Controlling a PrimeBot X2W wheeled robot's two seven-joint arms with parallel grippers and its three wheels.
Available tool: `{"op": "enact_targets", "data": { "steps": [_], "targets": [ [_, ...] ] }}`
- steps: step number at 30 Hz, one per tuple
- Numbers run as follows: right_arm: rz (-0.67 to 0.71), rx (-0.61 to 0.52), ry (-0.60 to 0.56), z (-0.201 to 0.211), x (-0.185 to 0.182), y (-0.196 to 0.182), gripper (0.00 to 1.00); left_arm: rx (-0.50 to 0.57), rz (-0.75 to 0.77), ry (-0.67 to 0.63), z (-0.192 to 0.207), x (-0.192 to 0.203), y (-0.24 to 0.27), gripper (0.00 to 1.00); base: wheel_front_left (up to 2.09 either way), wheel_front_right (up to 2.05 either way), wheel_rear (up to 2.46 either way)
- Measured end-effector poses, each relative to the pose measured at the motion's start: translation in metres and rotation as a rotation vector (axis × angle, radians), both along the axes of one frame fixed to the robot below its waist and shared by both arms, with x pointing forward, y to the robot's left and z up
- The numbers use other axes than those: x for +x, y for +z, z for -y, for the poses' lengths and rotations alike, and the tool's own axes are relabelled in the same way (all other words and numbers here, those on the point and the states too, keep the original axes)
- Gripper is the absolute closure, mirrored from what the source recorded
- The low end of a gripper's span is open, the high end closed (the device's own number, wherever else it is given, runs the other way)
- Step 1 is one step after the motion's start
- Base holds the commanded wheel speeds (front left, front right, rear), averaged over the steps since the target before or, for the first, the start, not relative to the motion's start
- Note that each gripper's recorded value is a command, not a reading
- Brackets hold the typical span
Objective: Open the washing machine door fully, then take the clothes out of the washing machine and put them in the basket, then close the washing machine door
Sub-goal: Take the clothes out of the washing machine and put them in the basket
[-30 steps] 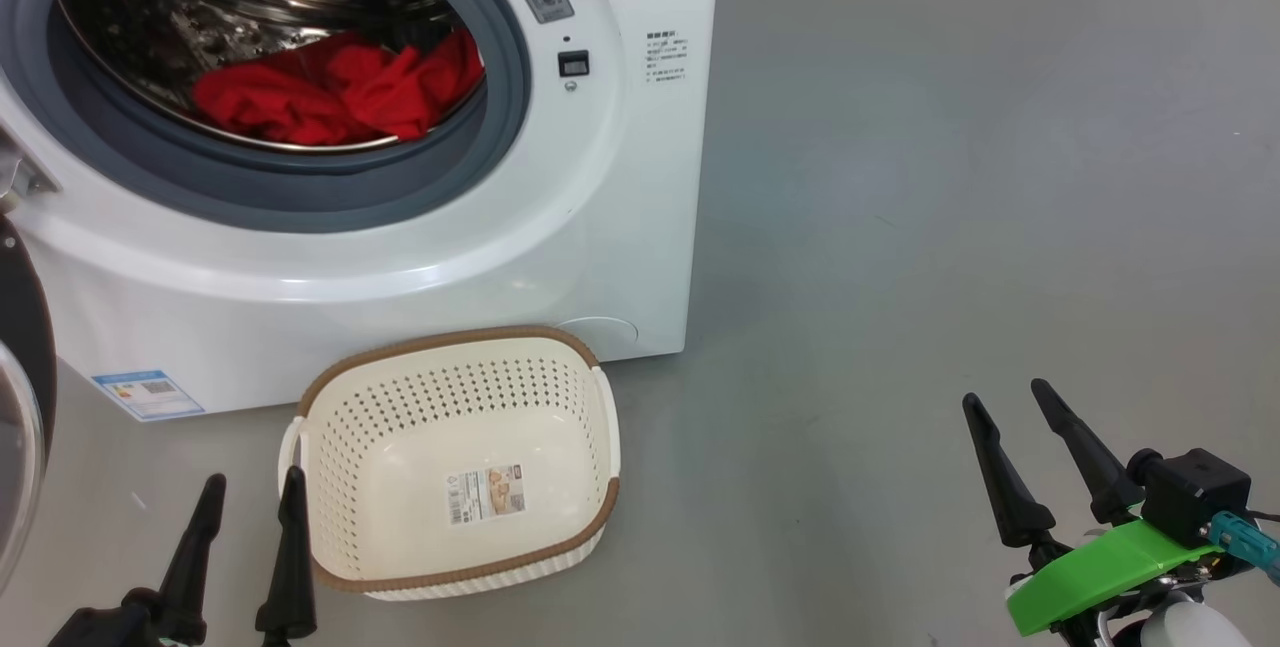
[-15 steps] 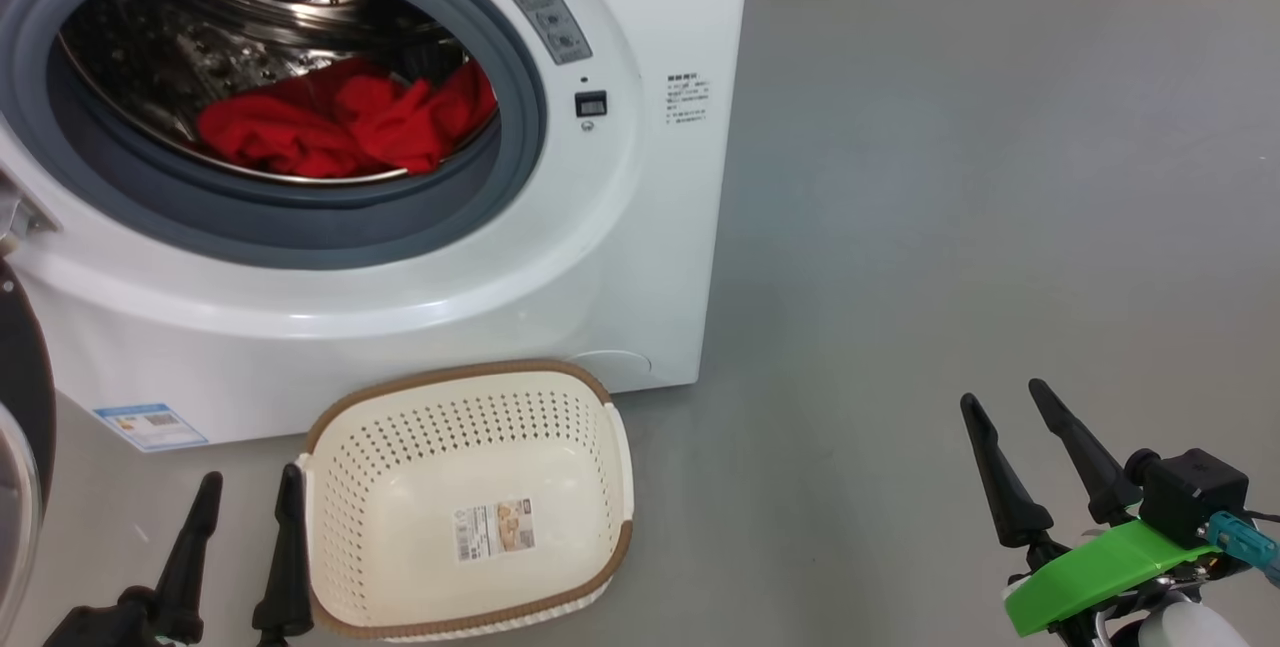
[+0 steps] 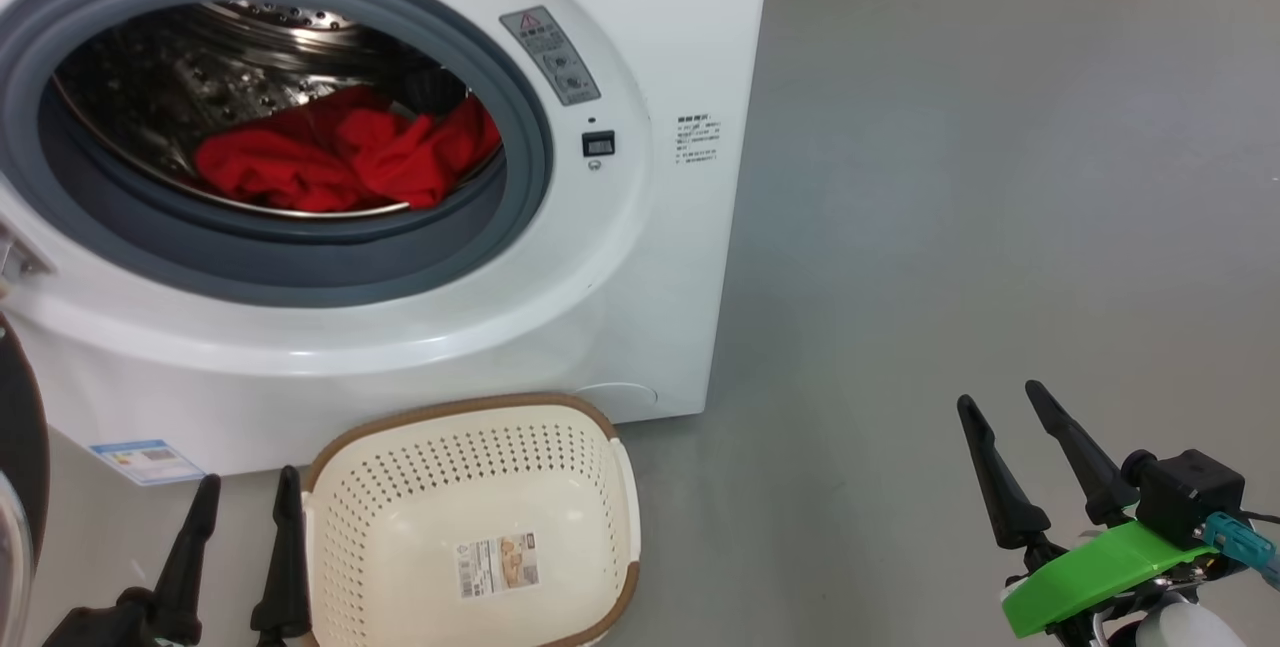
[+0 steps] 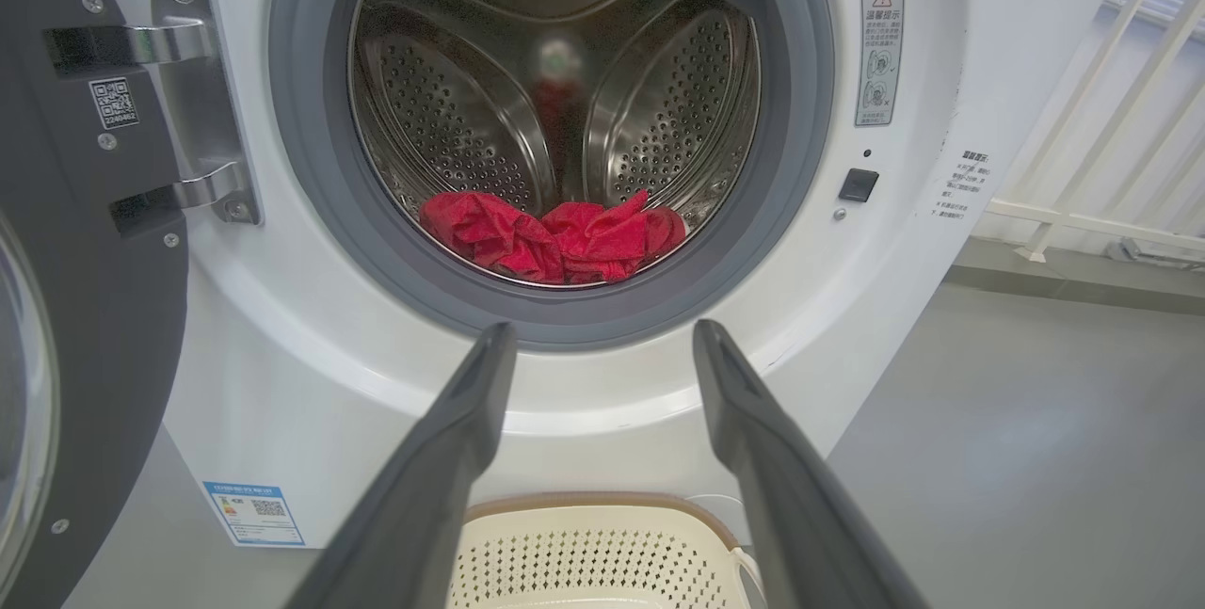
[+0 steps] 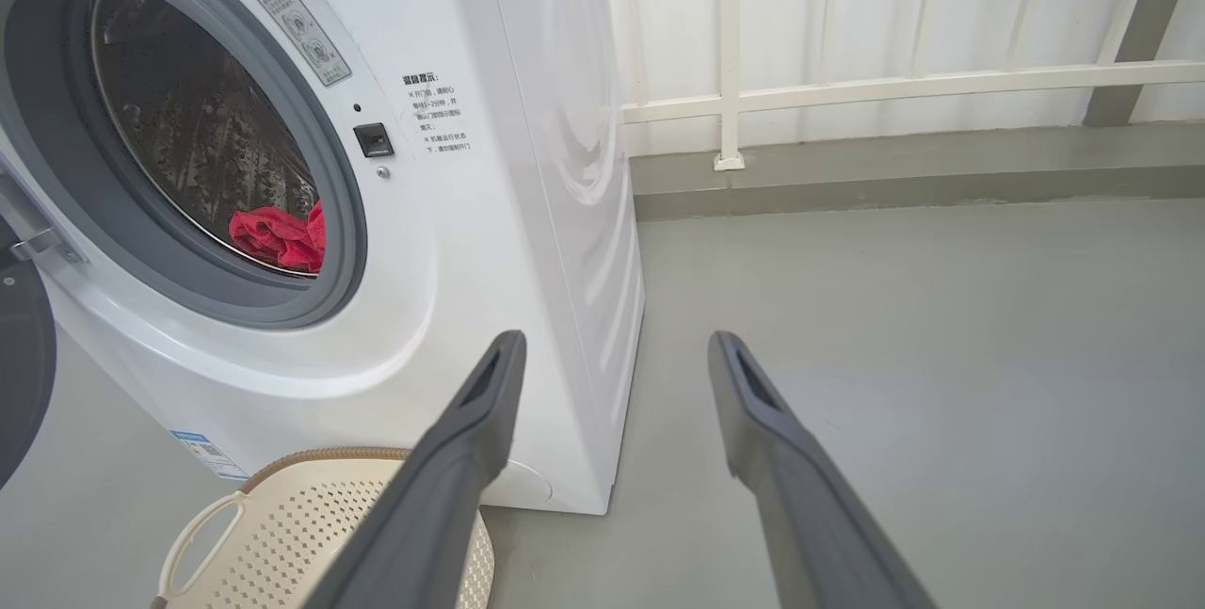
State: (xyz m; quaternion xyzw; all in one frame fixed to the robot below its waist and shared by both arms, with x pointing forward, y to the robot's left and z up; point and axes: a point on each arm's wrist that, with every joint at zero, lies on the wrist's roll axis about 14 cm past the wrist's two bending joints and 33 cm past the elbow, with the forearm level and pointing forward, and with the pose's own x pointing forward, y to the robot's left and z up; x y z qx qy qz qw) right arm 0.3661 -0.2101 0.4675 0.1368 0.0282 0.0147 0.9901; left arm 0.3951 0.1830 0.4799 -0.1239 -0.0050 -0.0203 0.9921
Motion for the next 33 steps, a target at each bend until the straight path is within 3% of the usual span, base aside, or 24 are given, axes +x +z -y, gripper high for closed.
{"op": "enact_targets", "data": {
  "steps": [33],
  "targets": [
    [-0.022, 0.001, 0.005, -0.002, 0.003, -0.007, 0.00, 0.026, -0.033, -0.010, 0.002, 0.001, -0.012, 0.00, 0.13, -0.13, 0.00]
  ]
}}
